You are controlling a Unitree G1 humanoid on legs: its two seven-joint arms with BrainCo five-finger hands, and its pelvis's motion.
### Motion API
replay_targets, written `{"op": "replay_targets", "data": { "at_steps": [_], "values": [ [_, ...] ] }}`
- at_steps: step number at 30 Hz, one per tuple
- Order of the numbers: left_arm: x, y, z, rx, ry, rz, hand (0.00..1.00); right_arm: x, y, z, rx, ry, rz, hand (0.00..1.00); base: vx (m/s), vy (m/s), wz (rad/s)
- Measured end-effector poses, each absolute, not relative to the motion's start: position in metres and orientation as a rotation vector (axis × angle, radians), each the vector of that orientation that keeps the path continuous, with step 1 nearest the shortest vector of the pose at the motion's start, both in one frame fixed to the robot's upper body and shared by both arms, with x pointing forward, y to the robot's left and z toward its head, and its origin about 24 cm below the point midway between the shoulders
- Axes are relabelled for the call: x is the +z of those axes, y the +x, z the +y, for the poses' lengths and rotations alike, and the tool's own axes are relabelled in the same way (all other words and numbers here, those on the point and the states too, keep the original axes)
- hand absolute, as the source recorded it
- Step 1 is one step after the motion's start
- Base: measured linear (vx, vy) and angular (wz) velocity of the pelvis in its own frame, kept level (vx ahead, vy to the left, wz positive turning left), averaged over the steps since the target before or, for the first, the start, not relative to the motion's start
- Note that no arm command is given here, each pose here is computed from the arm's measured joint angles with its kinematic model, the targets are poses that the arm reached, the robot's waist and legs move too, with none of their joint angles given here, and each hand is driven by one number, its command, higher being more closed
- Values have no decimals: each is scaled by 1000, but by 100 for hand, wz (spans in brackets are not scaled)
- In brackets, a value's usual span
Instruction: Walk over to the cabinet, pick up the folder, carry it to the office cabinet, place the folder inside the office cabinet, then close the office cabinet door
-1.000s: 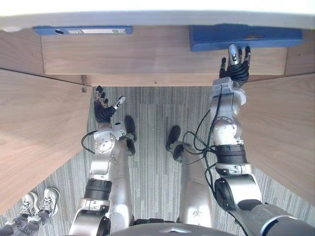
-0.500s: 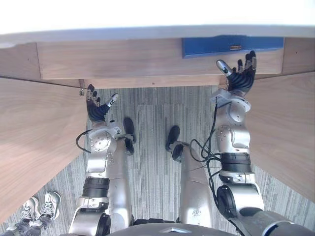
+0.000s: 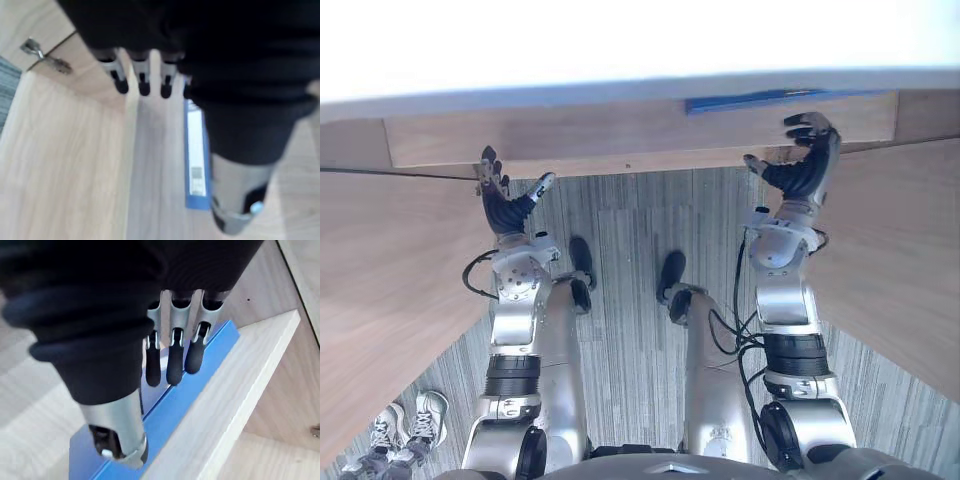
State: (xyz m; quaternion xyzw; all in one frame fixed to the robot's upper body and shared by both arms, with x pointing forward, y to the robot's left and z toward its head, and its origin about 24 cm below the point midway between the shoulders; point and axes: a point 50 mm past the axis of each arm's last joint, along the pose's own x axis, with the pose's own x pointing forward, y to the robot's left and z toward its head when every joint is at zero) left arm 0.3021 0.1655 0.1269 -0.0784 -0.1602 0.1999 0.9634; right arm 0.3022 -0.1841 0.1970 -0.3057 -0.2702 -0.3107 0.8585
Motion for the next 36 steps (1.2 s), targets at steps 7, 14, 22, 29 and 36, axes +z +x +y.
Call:
{"op": "replay_targets", "data": {
  "at_steps": [7, 14, 22, 29, 36],
  "values": [
    [125, 301, 165, 408, -136, -322, 0, 192, 309, -173, -606, -758, -568, 100, -7, -46, 3],
    [123, 303, 163, 405, -130, -313, 0, 191, 321, -162, -561, -812, -566, 100, -8, -49, 1],
    [133, 311, 160, 393, -137, -346, 0, 214, 335, -158, -560, -823, -618, 100, 4, -50, 8],
    [137, 318, 161, 395, -145, -348, 0, 220, 348, -156, -535, -787, -595, 100, -24, -65, 4],
    [141, 322, 162, 397, -164, -354, 0, 222, 358, -162, -527, -770, -560, 100, -16, -51, 6]
  ]
}}
